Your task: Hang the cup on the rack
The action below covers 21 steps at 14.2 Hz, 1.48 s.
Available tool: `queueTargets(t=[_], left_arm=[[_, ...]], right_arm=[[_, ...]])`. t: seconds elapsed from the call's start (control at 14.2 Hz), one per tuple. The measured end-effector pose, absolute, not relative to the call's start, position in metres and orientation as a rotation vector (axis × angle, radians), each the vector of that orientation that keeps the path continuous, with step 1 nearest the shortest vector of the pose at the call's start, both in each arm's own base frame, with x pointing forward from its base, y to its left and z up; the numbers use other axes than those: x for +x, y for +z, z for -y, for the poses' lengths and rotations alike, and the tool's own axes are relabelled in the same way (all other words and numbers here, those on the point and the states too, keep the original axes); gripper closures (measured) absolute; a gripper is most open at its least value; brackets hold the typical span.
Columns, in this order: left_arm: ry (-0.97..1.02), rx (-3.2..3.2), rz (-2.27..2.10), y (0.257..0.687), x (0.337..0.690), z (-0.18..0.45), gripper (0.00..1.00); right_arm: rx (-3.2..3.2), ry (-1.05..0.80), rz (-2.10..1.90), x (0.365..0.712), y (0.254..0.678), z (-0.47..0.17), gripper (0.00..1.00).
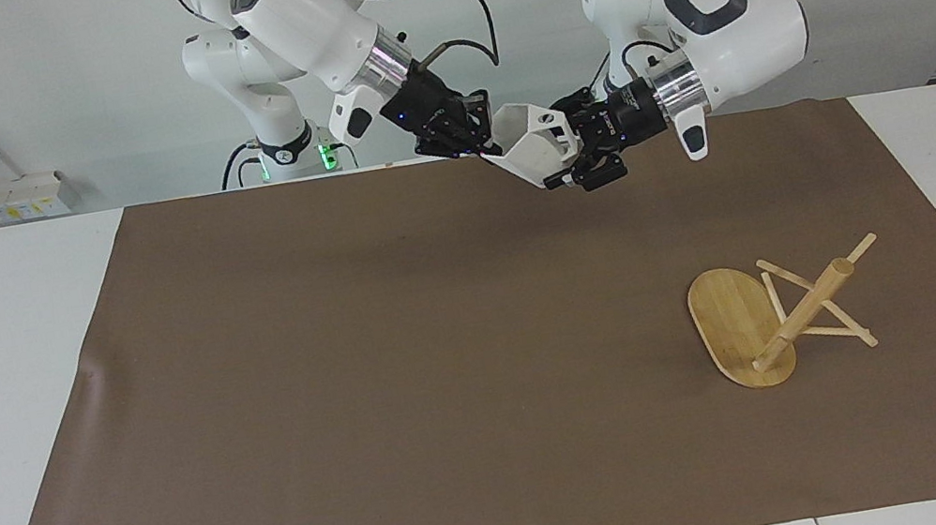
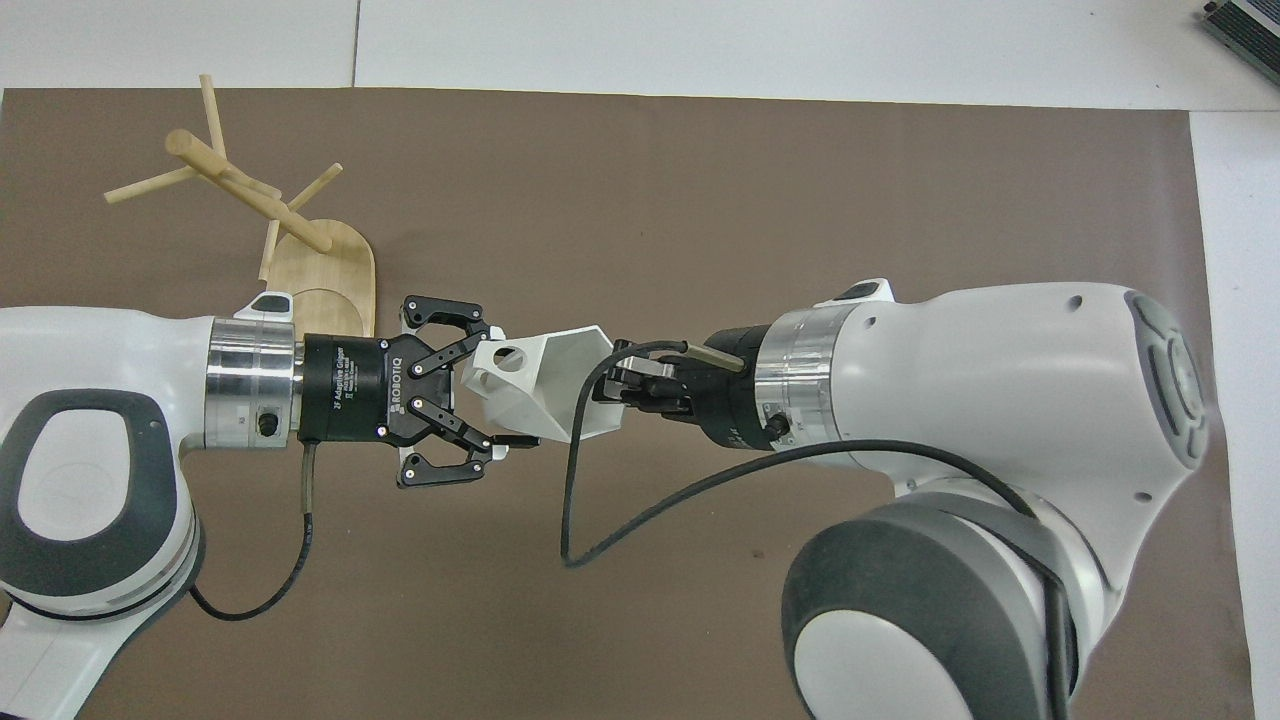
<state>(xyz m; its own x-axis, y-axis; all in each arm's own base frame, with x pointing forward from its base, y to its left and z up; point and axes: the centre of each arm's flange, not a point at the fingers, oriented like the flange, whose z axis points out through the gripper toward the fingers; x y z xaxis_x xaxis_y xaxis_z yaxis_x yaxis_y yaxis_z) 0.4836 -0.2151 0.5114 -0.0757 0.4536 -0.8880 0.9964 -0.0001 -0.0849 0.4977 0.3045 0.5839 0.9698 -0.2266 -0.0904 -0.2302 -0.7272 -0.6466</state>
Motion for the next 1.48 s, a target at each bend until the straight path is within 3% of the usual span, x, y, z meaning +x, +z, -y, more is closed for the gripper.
queueTargets(t=[0.49,0.56,0.99,1.13,1.48], left_arm=[[-1.005,1.553,-1.61,0.513,0.483,0.213,0.25],[-0.999,1.561,-1.614,0.511,0.483,0.211,0.25],[-0.994,1.588,-1.691,0.504,0.481,0.208,0.25],[-0.997,1.582,-1.758,0.502,0.48,0.206,0.25],[-0.94,1.561,-1.984,0.492,0.486,0.181,0.25]], right_arm=[[-2.41,0.013,-0.312,0.497,0.582,-0.308,0.94],[-2.409,0.012,-0.314,0.497,0.583,-0.308,0.87],[-2.406,0.007,-0.314,0.498,0.585,-0.307,0.19],[-2.405,0.005,-0.315,0.498,0.585,-0.307,0.01],[-2.405,0.003,-0.313,0.498,0.585,-0.307,0.0]])
